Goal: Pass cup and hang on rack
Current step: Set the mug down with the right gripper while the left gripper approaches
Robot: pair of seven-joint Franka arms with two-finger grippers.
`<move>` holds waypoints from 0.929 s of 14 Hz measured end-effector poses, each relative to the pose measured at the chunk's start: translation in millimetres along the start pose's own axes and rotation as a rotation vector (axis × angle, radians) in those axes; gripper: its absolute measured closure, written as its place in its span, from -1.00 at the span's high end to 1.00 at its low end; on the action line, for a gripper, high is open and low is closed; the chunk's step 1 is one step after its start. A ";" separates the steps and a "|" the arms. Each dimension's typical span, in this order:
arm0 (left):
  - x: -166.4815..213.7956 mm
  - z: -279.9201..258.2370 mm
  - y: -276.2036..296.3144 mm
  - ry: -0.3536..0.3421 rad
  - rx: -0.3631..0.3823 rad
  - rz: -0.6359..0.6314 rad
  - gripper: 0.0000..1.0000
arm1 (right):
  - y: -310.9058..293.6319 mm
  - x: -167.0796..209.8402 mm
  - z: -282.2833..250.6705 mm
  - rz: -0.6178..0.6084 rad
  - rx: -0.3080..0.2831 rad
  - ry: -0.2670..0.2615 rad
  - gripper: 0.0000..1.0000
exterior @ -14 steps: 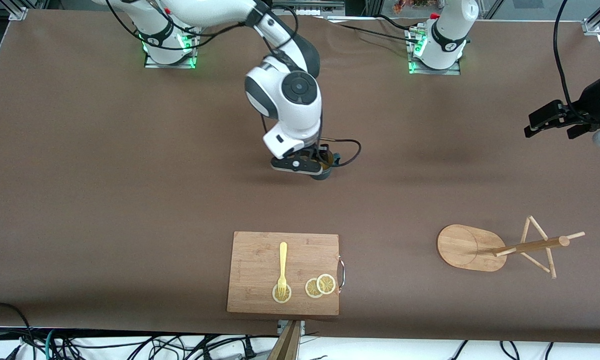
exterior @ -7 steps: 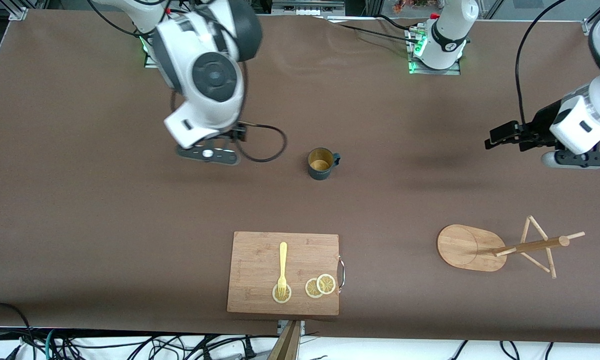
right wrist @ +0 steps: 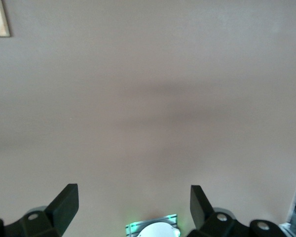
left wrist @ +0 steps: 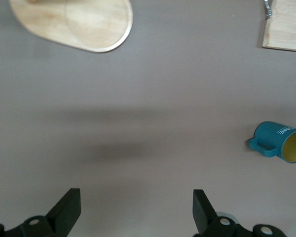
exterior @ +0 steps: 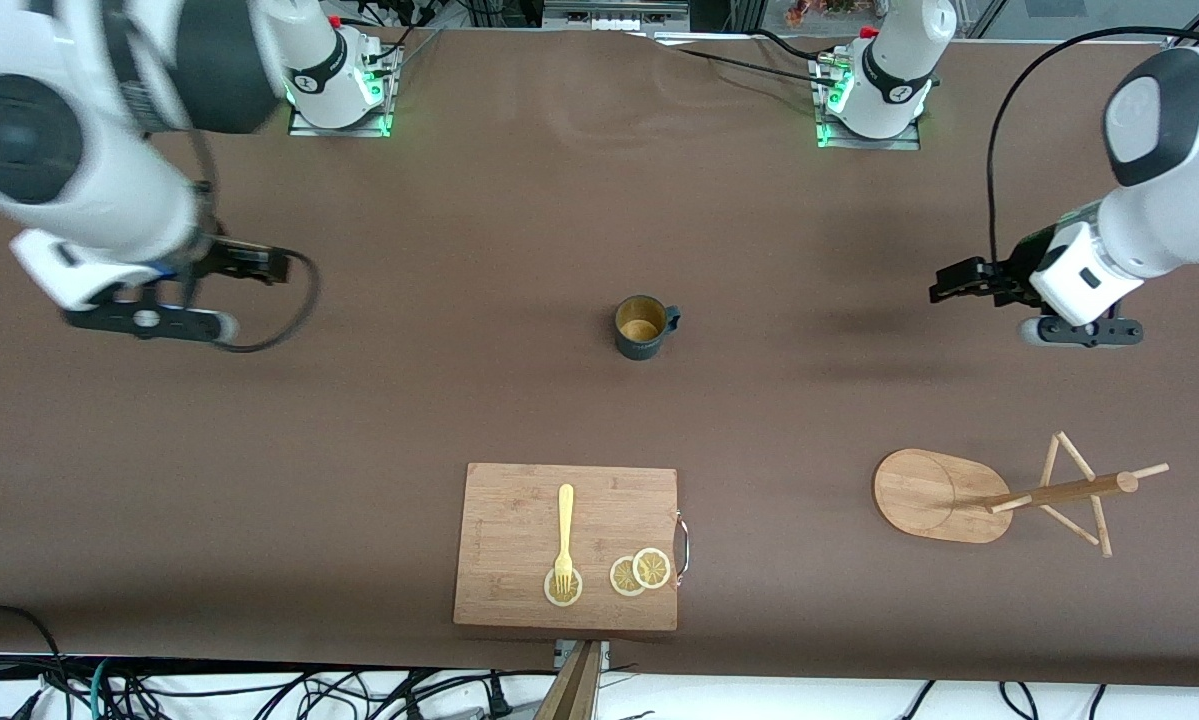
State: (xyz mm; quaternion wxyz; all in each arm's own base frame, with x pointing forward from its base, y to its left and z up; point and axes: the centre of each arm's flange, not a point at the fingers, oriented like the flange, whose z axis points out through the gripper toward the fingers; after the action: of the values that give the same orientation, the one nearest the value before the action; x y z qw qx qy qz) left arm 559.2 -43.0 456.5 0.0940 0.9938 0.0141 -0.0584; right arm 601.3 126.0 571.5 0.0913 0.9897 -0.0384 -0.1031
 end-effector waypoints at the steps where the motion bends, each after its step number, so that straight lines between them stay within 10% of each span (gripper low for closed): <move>1: -3.2 12.8 12.9 0.032 0.004 0.023 1.00 | 30.0 4.4 0.8 -0.012 0.056 -0.009 1.00; 8: -62.8 117.0 147.2 0.167 0.026 0.319 1.00 | 161.2 10.2 62.9 -0.173 0.239 0.039 1.00; 13: -73.3 152.2 170.4 0.158 -0.127 0.322 1.00 | 143.1 -41.2 56.7 -0.227 0.184 0.086 1.00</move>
State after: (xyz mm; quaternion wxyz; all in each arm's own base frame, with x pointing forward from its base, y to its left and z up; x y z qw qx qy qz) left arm 475.8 -240.3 348.3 0.1635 0.9767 -0.1344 0.0366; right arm 540.9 -20.2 552.0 -0.0106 0.9954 0.0684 -0.0664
